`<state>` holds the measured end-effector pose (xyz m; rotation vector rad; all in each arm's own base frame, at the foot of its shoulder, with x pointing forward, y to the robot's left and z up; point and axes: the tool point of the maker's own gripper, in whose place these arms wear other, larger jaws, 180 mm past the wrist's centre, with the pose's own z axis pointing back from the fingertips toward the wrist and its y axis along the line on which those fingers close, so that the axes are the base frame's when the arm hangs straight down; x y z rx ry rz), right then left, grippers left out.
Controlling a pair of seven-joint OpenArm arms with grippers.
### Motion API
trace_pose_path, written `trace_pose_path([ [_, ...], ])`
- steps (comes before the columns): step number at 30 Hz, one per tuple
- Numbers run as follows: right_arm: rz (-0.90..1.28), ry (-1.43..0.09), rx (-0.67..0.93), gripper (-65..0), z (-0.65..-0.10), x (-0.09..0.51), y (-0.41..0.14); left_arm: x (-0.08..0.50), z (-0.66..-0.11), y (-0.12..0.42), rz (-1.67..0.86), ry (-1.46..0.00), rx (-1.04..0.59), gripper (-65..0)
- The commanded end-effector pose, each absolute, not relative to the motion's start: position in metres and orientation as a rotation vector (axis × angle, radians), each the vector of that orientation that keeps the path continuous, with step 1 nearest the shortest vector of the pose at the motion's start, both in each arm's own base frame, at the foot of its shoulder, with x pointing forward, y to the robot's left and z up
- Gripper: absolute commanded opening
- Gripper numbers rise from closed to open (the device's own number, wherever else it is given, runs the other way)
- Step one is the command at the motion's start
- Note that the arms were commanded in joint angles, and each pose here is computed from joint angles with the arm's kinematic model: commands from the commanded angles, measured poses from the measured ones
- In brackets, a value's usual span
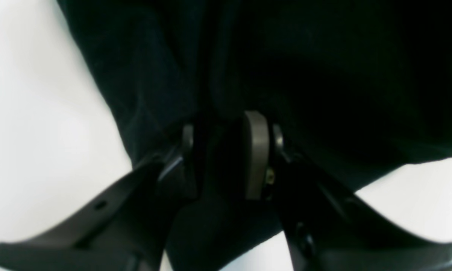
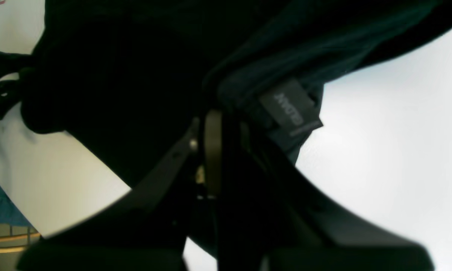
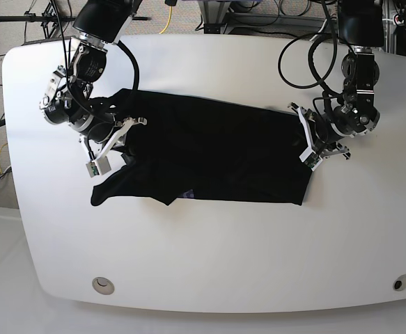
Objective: Fold the T-shirt properly
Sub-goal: 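Lift the corner with the right gripper and fold it toward the left gripper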
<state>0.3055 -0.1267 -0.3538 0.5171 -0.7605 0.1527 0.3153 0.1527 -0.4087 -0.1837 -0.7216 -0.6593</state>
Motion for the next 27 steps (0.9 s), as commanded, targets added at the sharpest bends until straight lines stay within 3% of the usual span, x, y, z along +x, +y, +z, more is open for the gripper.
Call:
trace_pose_path([
  [1, 0.183, -0.833, 0.539, -63.9, -0.333, 0.316, -0.117, 0.322, -0.399, 0.153, -0.666, -0.75, -0.177, -49.5],
  [27, 0.299, -0.859, 0.74, -65.0, -0.297, 0.315, -0.004, 0.315, -0.411, 0.151, -0.669, -0.704, -0.172, -49.5],
])
